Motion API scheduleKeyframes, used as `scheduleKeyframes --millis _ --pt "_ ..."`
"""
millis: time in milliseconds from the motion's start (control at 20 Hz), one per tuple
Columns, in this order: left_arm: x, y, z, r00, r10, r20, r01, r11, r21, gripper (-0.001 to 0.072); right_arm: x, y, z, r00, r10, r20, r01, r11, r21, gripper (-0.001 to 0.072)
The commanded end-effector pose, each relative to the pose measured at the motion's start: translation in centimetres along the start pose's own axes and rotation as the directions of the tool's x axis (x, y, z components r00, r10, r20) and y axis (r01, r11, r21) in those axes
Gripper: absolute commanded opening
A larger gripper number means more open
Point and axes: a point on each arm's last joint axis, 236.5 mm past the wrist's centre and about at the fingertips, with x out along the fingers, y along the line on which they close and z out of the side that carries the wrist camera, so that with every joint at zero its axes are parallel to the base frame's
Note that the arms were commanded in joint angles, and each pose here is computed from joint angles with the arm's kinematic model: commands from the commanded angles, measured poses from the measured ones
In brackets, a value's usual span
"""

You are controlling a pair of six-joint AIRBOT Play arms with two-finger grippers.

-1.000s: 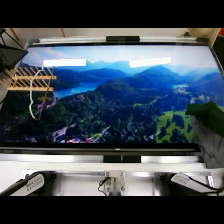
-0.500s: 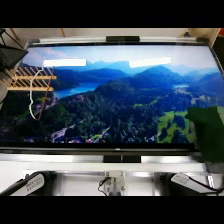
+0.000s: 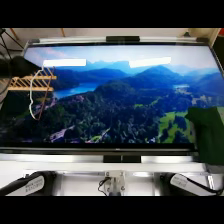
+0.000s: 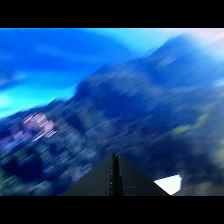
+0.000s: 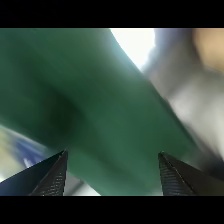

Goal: Fold the shirts.

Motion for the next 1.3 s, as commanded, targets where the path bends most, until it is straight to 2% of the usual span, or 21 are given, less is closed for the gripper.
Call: scheduleKeyframes --millis 0,50,100,150,200,300,550,750,950,1250 --pt "1.2 7.2 -4.5 0.832 0.507 -0.225 -0.479 0.861 0.171 0.0041 -4.4 12.7 4.2 0.957 0.219 0.188 -0.187 0.966 -0.176 0.0663" --pt "2.5 6.9 -6.1 0.802 0.521 -0.293 -0.473 0.853 0.221 0.0205 -3.7 16.1 2.5 0.958 0.267 0.107 -0.24 0.947 -0.213 0.0663" --pt "4.0 6.1 -7.4 0.796 0.497 -0.346 -0.447 0.868 0.217 0.0616 -3.1 19.3 0.5 0.945 0.327 0.01 -0.315 0.919 -0.239 0.0663" --pt "5.4 5.2 -8.5 0.795 0.464 -0.39 -0.426 0.886 0.184 0.0718 -2.6 21.9 -1.3 0.921 0.38 -0.081 -0.388 0.886 -0.252 0.0663" --pt "6.5 4.3 -9.3 0.802 0.43 -0.415 -0.392 0.903 0.179 0.072 -2.1 23.6 -2.7 0.904 0.398 -0.155 -0.426 0.866 -0.262 0.0663" --pt "8.0 3.2 -9.8 0.826 0.387 -0.41 -0.349 0.922 0.167 0.072 -1.0 24.6 -4.4 0.906 0.357 -0.227 -0.412 0.868 -0.278 0.0663" --pt "8.4 3.2 -10.9 0.819 0.381 -0.43 -0.341 0.924 0.17 0.072 -1.4 26.4 -5.2 0.902 0.362 -0.234 -0.423 0.847 -0.321 0.0663" --pt "7.2 2.1 -10.8 0.846 0.354 -0.398 -0.306 0.935 0.179 0.072 -1.4 26.4 -5.3 0.902 0.364 -0.235 -0.425 0.847 -0.32 0.0663" --pt "5.9 2.2 -13.7 0.878 0.34 -0.335 -0.327 0.94 0.098 0.072 -1.4 26.4 -5.3 0.902 0.364 -0.235 -0.425 0.847 -0.32 0.0663" --pt "6.0 3.0 -14.7 0.872 0.361 -0.331 -0.343 0.933 0.111 0.072 -1.4 26.4 -5.3 0.902 0.364 -0.235 -0.425 0.847 -0.32 0.0663"
